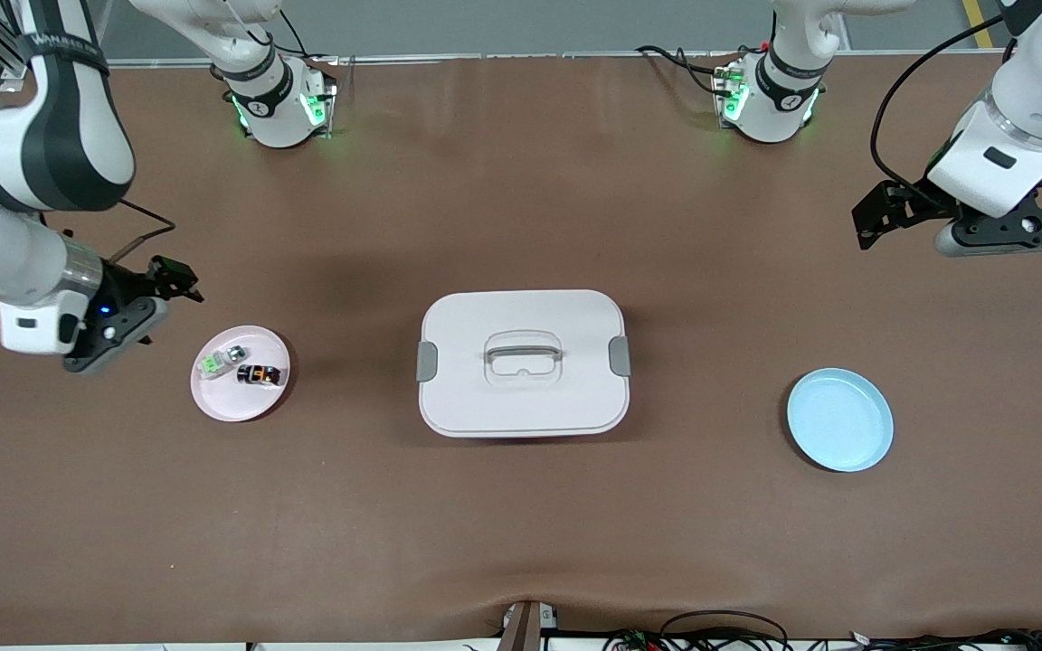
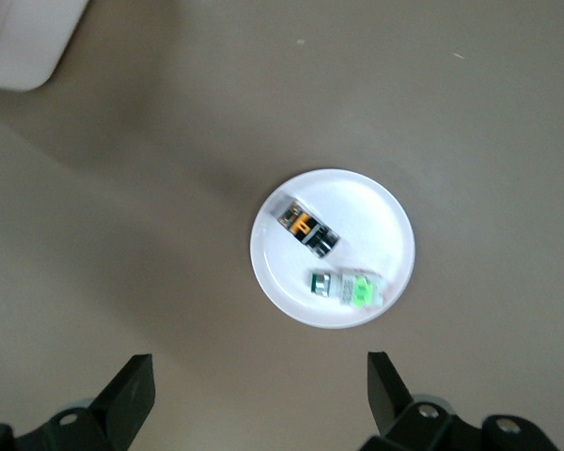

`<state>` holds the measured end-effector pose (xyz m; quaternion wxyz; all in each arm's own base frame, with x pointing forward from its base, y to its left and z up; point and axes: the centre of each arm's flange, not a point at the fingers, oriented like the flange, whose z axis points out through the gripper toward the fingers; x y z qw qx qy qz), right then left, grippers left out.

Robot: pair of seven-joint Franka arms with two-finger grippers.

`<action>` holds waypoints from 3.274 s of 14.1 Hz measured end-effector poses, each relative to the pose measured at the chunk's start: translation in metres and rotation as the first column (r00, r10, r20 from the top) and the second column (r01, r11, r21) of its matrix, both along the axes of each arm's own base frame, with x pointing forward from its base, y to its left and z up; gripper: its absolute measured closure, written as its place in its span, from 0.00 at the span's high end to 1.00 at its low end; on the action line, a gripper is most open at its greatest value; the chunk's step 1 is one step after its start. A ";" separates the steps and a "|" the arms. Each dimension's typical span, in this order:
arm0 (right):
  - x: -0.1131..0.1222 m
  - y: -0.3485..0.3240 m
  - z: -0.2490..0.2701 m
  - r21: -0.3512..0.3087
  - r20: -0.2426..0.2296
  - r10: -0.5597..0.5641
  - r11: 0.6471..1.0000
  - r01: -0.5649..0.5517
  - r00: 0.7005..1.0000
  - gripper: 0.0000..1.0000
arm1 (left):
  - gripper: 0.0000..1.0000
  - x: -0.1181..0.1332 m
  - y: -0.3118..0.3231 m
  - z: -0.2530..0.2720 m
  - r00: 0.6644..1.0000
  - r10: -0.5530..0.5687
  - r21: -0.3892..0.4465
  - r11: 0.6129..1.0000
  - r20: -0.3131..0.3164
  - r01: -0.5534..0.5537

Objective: Transfer orange switch to right arm and place

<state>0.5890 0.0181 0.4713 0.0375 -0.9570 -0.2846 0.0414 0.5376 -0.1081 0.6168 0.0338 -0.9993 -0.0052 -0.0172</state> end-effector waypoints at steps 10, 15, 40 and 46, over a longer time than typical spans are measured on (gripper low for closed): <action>0.001 -0.037 0.089 -0.051 -0.006 -0.299 0.953 0.298 0.954 1.00 | 1.00 0.004 -0.007 -0.009 1.000 -0.012 0.000 1.000 -0.007 0.012; -0.001 -0.051 0.123 -0.048 0.021 -0.376 0.925 0.376 0.926 1.00 | 1.00 0.005 -0.006 -0.010 1.000 -0.011 -0.001 1.000 -0.005 0.011; -0.015 -0.049 0.150 -0.086 0.059 -0.477 0.873 0.480 0.877 1.00 | 1.00 0.006 0.033 -0.007 0.998 0.068 -0.033 0.997 -0.009 -0.068; -0.019 -0.056 0.154 -0.082 0.055 -0.468 0.878 0.471 0.882 1.00 | 1.00 0.005 0.034 -0.003 0.998 0.067 -0.037 0.997 -0.002 -0.067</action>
